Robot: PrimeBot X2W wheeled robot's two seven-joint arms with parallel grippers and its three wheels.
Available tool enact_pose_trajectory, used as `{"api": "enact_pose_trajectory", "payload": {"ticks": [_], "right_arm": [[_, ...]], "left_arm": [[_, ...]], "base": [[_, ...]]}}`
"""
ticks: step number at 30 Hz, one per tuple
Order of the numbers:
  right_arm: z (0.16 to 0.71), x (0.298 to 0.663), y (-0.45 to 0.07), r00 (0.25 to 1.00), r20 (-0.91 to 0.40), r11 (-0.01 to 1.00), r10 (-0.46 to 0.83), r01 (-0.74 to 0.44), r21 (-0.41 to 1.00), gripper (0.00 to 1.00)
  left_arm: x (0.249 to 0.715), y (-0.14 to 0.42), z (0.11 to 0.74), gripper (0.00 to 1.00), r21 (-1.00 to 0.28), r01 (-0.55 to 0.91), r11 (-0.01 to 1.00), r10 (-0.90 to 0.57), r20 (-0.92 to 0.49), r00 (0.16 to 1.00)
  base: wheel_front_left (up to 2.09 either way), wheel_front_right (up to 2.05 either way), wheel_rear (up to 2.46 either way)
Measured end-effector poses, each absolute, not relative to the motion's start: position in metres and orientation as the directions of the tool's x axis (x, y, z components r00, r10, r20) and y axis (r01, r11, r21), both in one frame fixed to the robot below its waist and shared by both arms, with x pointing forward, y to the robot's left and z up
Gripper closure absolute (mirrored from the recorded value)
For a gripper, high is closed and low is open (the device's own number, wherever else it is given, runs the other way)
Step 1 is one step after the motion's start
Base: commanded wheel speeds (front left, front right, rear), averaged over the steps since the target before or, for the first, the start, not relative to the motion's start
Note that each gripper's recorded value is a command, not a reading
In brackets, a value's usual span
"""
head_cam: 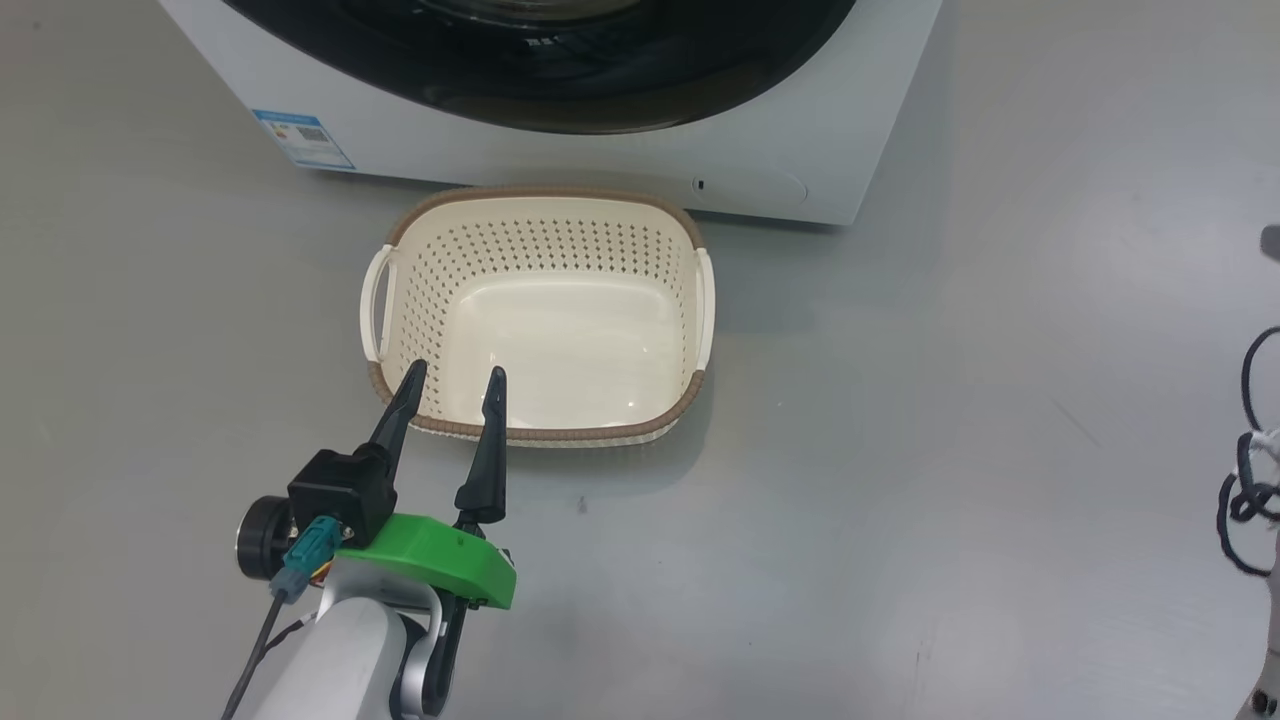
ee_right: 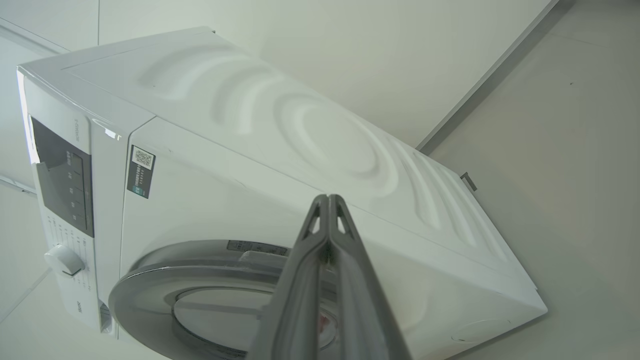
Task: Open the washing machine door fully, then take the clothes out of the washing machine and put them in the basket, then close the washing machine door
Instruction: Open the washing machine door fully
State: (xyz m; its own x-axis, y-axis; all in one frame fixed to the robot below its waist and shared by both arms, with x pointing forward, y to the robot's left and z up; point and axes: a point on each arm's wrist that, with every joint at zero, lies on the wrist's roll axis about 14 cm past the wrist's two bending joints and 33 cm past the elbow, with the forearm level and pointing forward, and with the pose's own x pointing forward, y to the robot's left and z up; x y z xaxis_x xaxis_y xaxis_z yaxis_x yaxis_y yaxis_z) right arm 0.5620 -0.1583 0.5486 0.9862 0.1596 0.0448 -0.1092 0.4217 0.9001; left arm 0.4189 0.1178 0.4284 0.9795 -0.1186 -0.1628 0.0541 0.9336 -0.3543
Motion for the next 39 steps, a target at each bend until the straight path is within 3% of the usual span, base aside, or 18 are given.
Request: {"api": "enact_pose_trajectory", "payload": {"ticks": [11, 17, 28, 39], "right_arm": [[0.561, 0.618, -0.139, 0.964, 0.054, 0.397, 0.261, -0.159, 0.904, 1.00], [0.547, 0.643, -0.110, 0.934, 0.032, 0.305, 0.355, -0.148, 0.941, 1.00], [0.530, 0.664, -0.045, 0.842, 0.027, 0.125, 0.538, -0.112, 0.986, 1.00], [0.525, 0.672, -0.008, 0.772, 0.012, 0.097, 0.636, -0.096, 0.991, 1.00]], "left_arm": [[0.432, 0.123, 0.417, 0.00, -0.361, 0.027, 0.932, -0.100, -0.185, 0.978], [0.436, 0.127, 0.406, 0.00, -0.381, 0.000, 0.925, -0.088, -0.213, 0.973], [0.440, 0.138, 0.397, 0.00, -0.374, -0.037, 0.927, -0.056, -0.236, 0.970], [0.437, 0.148, 0.392, 0.00, -0.374, -0.081, 0.924, -0.020, -0.260, 0.965]], "base": [[0.00, 0.00, 0.00], [0.00, 0.00, 0.00], [0.00, 0.00, 0.00], [0.00, 0.00, 0.00]]}}
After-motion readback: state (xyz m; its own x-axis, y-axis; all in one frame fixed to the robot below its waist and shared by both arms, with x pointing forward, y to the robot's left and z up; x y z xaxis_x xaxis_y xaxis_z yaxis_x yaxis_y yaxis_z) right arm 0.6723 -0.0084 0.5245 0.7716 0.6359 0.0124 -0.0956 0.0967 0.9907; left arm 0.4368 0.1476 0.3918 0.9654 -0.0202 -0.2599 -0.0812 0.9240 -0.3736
